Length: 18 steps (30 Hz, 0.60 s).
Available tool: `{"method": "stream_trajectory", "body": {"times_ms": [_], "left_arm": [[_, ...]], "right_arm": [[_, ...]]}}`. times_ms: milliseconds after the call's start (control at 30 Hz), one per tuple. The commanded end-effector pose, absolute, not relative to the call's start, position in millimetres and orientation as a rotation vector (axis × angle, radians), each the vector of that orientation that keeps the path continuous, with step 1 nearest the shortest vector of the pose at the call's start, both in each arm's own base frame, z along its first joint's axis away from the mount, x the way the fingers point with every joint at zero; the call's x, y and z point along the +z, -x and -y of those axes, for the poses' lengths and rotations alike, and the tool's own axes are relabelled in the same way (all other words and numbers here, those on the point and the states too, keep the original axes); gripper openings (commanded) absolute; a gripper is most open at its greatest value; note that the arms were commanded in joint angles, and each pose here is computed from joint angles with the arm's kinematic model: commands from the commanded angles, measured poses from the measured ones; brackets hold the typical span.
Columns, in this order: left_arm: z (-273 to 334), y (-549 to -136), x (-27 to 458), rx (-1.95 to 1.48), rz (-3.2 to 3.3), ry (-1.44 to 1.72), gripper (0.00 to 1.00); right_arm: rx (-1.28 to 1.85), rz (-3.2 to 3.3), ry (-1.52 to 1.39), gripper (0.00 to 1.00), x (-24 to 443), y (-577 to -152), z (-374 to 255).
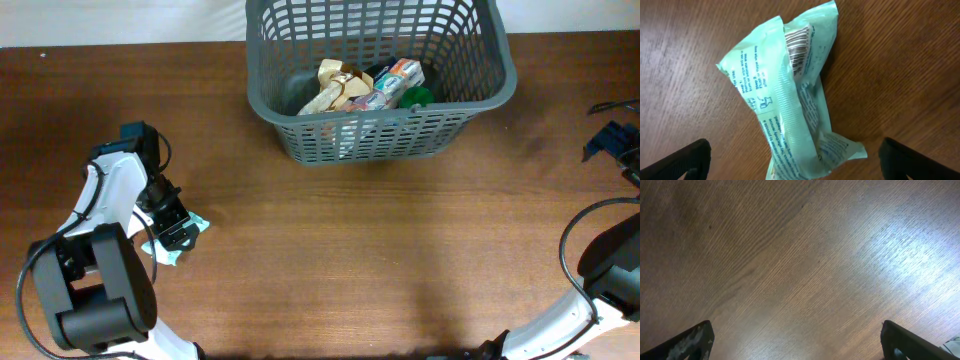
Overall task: Pack container
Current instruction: 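Lower the left gripper and close it on the teal packet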
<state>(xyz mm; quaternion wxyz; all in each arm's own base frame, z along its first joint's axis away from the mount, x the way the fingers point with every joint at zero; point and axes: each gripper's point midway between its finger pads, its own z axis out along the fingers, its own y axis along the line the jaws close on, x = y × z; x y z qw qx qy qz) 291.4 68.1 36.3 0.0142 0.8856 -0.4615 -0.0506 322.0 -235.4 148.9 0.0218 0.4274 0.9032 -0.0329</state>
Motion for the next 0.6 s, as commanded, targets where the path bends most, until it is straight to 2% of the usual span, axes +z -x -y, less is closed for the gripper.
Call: {"method": "stream_trajectory", "body": {"times_ms": [0, 200, 300, 367, 433, 500, 567], "left_arm": [[-71.9, -282.3, 29.4, -0.193, 1.410, -2.774, 0.99], [-72.4, -273.2, 22.1, -0.231, 1.406, -2.767, 0.98], [-73.6, -272.9, 22.2, -0.234, 1.405, -2.771, 0.71], [-73.4, -272.9, 22.1, -0.233, 1.404, -2.770, 0.47], [-72.2, -273.2, 22.1, -0.225, 1.401, -2.765, 0.37], [-71.8, -273.3, 22.0, -0.223, 1.401, -2.764, 0.18], [-71.8, -273.1, 22.2, -0.224, 1.409, -2.759, 0.08]], "right_arm": [[-0.102, -2.795, -1.304, 0.99, 152.9, -323.1, 233.3], [-0.102, -2.795, -1.304, 0.99, 152.9, -323.1, 233.3], [-0.102, -2.795, -1.304, 0.99, 152.9, -323.1, 233.3], [-0.102, -2.795, -1.304, 0.99, 152.9, -323.1, 233.4], [-0.102, -2.794, -1.304, 0.99, 152.9, -323.2, 233.4], [-0.102, -2.794, -1.304, 0.99, 152.9, -323.1, 233.5], [-0.102, -2.795, -1.304, 0.99, 152.9, -323.1, 233.4]]}}
